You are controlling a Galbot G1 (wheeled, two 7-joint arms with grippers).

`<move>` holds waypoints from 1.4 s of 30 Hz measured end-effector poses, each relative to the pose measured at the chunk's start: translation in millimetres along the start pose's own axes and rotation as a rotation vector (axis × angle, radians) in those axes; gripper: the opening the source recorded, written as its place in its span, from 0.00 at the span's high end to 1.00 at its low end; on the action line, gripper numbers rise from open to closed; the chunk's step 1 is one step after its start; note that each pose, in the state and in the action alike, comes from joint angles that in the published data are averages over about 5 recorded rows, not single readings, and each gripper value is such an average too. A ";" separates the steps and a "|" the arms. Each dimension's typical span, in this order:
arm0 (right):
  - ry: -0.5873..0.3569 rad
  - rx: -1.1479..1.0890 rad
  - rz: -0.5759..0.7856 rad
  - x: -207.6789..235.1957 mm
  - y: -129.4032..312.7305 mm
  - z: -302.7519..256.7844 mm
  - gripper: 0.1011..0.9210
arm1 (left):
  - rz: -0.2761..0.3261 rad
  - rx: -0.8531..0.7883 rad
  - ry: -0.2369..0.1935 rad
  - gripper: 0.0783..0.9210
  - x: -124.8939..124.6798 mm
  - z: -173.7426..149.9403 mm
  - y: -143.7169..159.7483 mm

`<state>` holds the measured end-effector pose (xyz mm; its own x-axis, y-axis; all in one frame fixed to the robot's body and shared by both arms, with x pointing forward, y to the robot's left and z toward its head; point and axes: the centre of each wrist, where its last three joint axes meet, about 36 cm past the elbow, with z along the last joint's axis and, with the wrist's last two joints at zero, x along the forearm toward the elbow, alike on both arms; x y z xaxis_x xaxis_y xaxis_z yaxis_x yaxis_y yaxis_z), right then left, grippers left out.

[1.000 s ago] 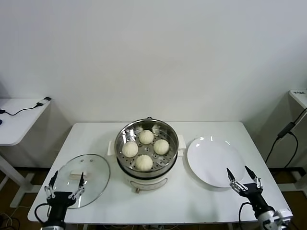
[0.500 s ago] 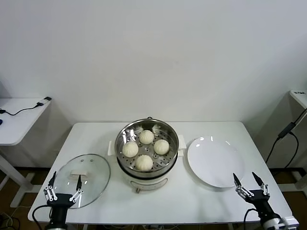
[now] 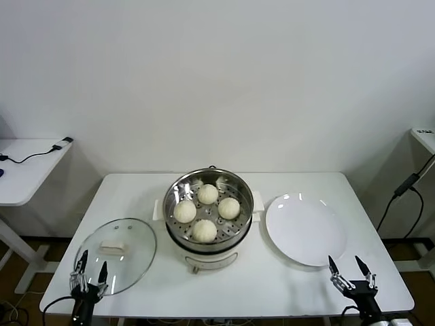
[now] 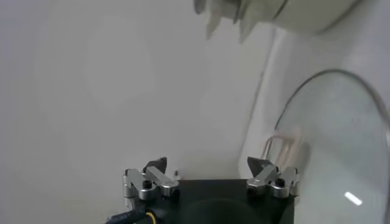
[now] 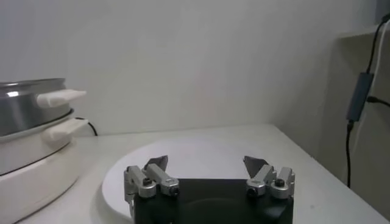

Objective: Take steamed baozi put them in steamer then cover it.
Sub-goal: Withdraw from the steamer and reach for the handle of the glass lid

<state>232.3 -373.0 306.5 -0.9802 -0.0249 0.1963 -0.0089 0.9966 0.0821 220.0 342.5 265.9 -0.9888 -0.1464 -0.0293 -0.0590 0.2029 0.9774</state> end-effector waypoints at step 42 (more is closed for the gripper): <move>-0.037 0.037 -0.012 -4.3 1.8 -22.9 0.12 | 0.077 -0.313 -0.028 0.47 -95.9 30.7 -41.0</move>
<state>241.0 -372.9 328.2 -0.9866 -0.0351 0.1594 -0.0279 0.9985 0.0475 313.0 378.0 222.2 -0.9924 -0.1145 0.0456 0.0567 -0.0955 0.9938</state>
